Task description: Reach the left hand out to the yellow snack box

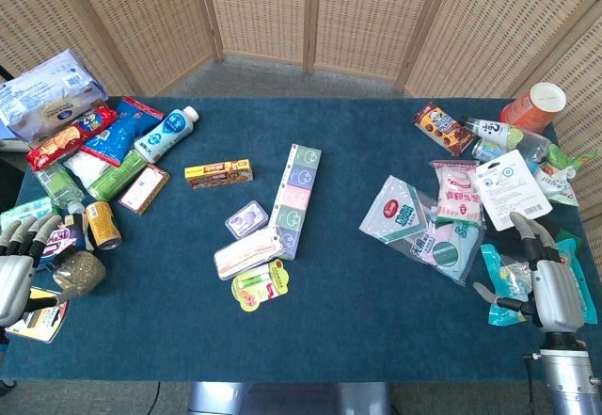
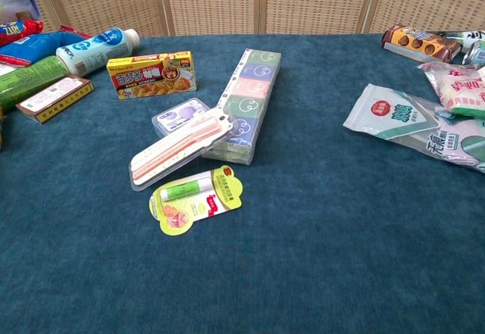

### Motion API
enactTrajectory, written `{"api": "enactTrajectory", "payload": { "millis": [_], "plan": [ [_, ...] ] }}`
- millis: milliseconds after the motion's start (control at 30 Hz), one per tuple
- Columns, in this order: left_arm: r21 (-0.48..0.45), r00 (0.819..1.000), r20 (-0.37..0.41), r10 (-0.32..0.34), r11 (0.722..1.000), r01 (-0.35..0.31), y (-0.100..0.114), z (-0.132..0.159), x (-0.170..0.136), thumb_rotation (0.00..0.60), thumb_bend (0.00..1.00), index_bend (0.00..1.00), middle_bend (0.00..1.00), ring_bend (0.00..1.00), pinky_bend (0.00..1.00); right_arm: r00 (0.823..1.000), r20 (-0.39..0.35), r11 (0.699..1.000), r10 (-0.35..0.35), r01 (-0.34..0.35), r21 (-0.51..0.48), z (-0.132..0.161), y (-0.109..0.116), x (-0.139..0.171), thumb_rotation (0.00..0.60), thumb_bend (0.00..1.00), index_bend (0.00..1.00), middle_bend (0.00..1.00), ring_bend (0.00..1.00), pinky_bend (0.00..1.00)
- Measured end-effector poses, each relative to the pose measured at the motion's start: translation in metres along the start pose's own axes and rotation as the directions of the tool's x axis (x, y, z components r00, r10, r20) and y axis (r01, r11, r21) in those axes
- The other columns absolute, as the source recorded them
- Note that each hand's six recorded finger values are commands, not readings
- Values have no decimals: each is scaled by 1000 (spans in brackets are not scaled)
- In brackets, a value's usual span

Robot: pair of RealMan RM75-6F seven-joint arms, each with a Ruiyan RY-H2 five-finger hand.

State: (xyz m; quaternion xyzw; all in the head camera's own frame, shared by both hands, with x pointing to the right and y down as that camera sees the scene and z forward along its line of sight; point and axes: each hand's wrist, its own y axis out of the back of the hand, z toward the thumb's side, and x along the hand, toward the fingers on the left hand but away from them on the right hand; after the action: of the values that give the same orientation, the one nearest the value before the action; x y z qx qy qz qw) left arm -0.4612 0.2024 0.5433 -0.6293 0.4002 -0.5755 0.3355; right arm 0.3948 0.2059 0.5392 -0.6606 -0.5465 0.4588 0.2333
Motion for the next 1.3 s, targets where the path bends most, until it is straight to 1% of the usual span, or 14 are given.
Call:
{"api": "enactTrajectory", "payload": {
  "millis": [133, 267, 333, 433, 533, 600, 800, 867, 967, 1067, 1167, 1300],
  "plan": [
    [2, 1000, 4, 3, 1000, -3, 0, 1, -1, 600, 0, 0, 0, 0, 0, 1000, 0, 1000, 10, -10, 5, 0, -1, 1, 600, 0, 0, 0, 0, 0],
    [1, 1000, 7, -1, 1000, 1, -2, 2, 1, 600, 0, 0, 0, 0, 0, 1000, 2, 1000, 4, -4, 4, 1, 0, 2, 600, 0, 0, 0, 0, 0],
    [-7, 1000, 15, 3, 1000, -3, -2, 4, 6, 600, 0, 0, 0, 0, 0, 1000, 3, 1000, -5, 5, 3, 1, 2, 1, 600, 0, 0, 0, 0, 0],
    [-6, 999, 47, 9, 1000, -8, 0, 13, 21, 600, 0, 0, 0, 0, 0, 1000, 2, 1000, -12, 12, -3, 1, 4, 0, 600, 0, 0, 0, 0, 0],
    [15, 996, 89, 9, 1000, -10, 1, 27, 47, 600, 0, 0, 0, 0, 0, 1000, 0, 1000, -15, 15, -7, 2, 4, -1, 600, 0, 0, 0, 0, 0],
    [34, 995, 105, -1, 999, -3, 1, 36, 69, 600, 0, 0, 0, 0, 0, 1000, -2, 1000, -16, 16, -11, 2, 5, -1, 600, 0, 0, 0, 0, 0],
    [82, 994, 101, -48, 996, 40, -8, 70, 144, 600, 0, 0, 0, 0, 0, 1000, 3, 999, -26, 26, -27, 0, 9, -2, 600, 0, 0, 0, 0, 0],
    [106, 993, 95, -64, 993, 54, -14, 85, 169, 600, 0, 0, 0, 0, 0, 1000, 5, 999, -28, 28, -33, -1, 11, -2, 600, 0, 0, 0, 0, 0],
    [132, 993, 81, -91, 988, 79, -25, 105, 198, 600, 0, 0, 0, 0, 0, 999, 9, 999, -32, 32, -43, -2, 14, -2, 600, 0, 0, 0, 0, 0],
    [162, 990, 71, -122, 981, 109, -40, 128, 222, 600, 0, 0, 0, 0, 0, 999, 9, 998, -33, 34, -50, -3, 16, -3, 600, 0, 0, 0, 0, 0],
    [196, 986, 70, -151, 971, 135, -56, 151, 238, 600, 0, 0, 0, 0, 0, 999, 11, 998, -33, 33, -55, -4, 18, -3, 600, 0, 0, 0, 0, 0],
    [232, 982, 71, -177, 960, 156, -74, 176, 252, 600, 0, 0, 0, 0, 0, 999, 16, 997, -33, 34, -62, -6, 19, -3, 600, 0, 0, 0, 0, 0]
  ]
}}
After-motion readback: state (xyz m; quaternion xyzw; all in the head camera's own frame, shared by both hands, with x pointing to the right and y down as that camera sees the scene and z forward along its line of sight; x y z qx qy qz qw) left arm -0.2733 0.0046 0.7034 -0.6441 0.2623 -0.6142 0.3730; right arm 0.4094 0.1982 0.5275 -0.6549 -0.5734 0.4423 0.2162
